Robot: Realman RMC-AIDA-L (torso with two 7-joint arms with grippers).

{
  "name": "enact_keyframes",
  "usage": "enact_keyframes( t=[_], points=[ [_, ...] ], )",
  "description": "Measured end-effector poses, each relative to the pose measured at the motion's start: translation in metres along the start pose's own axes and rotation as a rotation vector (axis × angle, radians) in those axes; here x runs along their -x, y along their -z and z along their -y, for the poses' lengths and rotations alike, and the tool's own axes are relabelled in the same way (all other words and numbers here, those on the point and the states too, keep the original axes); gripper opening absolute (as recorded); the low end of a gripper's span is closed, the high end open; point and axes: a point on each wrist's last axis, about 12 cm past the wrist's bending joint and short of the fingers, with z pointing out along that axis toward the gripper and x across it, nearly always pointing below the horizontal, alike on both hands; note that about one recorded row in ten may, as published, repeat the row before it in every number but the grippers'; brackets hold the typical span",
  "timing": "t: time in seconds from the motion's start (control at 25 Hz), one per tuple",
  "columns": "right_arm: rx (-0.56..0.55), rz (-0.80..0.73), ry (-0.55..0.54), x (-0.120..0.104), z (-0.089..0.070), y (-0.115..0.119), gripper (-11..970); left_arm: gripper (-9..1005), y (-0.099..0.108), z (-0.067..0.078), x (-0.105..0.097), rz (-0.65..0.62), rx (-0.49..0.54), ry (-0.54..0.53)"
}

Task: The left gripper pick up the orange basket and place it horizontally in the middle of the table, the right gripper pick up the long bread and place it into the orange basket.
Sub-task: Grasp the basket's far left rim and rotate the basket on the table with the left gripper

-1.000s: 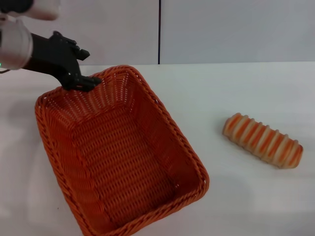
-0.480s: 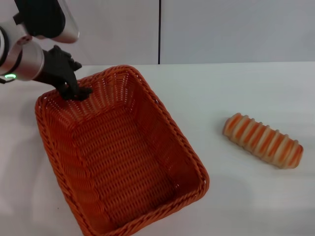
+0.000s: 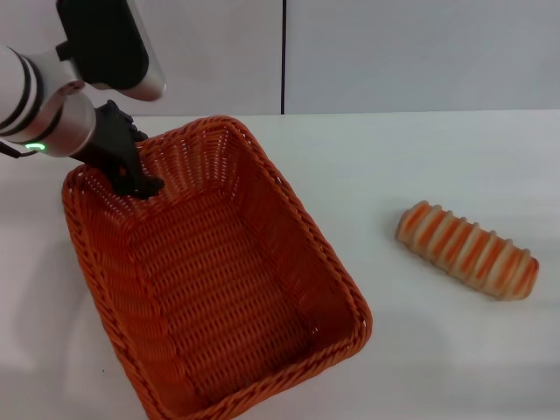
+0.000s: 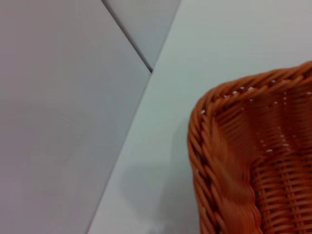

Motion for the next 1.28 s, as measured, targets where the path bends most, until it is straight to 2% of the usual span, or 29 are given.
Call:
enact_keyframes(
  t=[0.36, 0.64, 0.84, 1.08, 1.12, 1.16, 1.24, 1.28],
  points=[
    [-0.006, -0.017, 0.000, -0.002, 0.001, 0.000, 339, 628, -0.008, 0.003, 0.011, -0.050, -0.019, -0.044],
    [-0.005, -0.020, -0.001, -0.003, 0.000, -0.001, 338, 615, -0.010, 0.000, 0.012, -0.085, -0.006, -0.026],
    [-0.002, -0.018, -0.002, -0.003, -0.001, -0.003, 338, 432, -0.017, -0.001, 0.010, -0.119, -0.021, 0.004],
    [0.002, -0.014, -0.004, -0.003, -0.001, -0.005, 337, 358, -0.018, 0.000, 0.010, -0.123, -0.024, 0.026],
    [0.003, -0.014, -0.004, -0.003, -0.002, -0.006, 337, 346, -0.014, 0.002, 0.012, -0.143, -0.042, 0.086],
    [0.003, -0.014, -0.004, -0.003, -0.002, -0.006, 337, 273, -0.011, 0.003, 0.013, -0.149, -0.049, 0.104],
    [0.003, -0.013, -0.002, -0.002, -0.001, -0.006, 337, 259, -0.011, 0.003, 0.013, -0.149, -0.049, 0.104],
    [0.004, -0.011, 0.000, -0.002, -0.001, -0.007, 337, 252, -0.005, 0.005, 0.014, -0.153, -0.049, 0.156]
  ],
)
